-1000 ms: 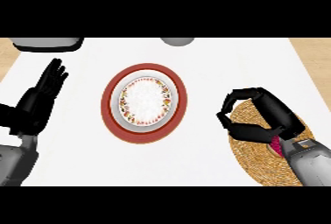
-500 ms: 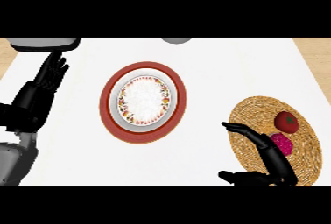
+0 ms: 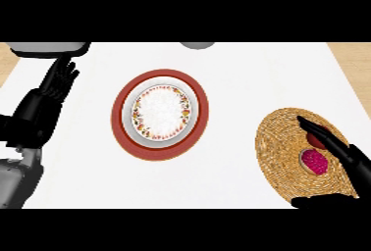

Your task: Pick the cupcake from the placemat and place it in the plate

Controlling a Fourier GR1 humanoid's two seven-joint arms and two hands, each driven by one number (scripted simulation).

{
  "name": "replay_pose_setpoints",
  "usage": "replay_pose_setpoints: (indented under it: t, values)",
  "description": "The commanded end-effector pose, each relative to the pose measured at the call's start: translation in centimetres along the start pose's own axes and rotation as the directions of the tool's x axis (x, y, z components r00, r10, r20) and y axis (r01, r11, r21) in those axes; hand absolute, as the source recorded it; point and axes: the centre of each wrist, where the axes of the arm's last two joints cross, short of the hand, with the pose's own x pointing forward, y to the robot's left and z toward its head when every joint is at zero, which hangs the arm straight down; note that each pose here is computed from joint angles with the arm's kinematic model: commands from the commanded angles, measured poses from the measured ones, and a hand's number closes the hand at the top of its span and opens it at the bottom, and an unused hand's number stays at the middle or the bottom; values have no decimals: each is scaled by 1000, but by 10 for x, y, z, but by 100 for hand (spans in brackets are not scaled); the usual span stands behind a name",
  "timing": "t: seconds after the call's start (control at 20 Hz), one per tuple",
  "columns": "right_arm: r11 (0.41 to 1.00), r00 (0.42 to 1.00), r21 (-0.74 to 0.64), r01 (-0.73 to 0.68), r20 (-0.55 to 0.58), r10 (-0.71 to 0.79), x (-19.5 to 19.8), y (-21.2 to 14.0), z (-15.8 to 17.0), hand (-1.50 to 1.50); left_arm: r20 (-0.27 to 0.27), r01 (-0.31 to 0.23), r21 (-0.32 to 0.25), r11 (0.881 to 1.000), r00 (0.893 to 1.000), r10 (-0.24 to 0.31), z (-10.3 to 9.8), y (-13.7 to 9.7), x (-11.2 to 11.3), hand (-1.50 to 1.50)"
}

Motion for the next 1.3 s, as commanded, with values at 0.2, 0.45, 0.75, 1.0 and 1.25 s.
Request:
replay_pose_setpoints:
  t: [0.2,0.45,0.75,1.0,1.25]
  values:
    - [878,858,333,-344,-270,438,34,-64,-8,-150,9,19,1,1000,1000,-19,3,-1,3,0]
    - [765,761,551,-332,-322,562,48,-60,-15,-150,1,-1,-18,1000,1000,1,0,12,2,0]
    - [747,723,583,-320,-359,590,54,-40,-27,-150,10,3,1,1000,1000,-3,14,8,-14,0]
    - [727,674,582,-364,-374,637,33,-23,-39,-150,-5,-22,1,1000,1000,22,-4,10,10,0]
    - [681,590,640,-357,-411,695,11,-19,-48,-150,14,-16,-13,1000,1000,16,-4,8,-1,0]
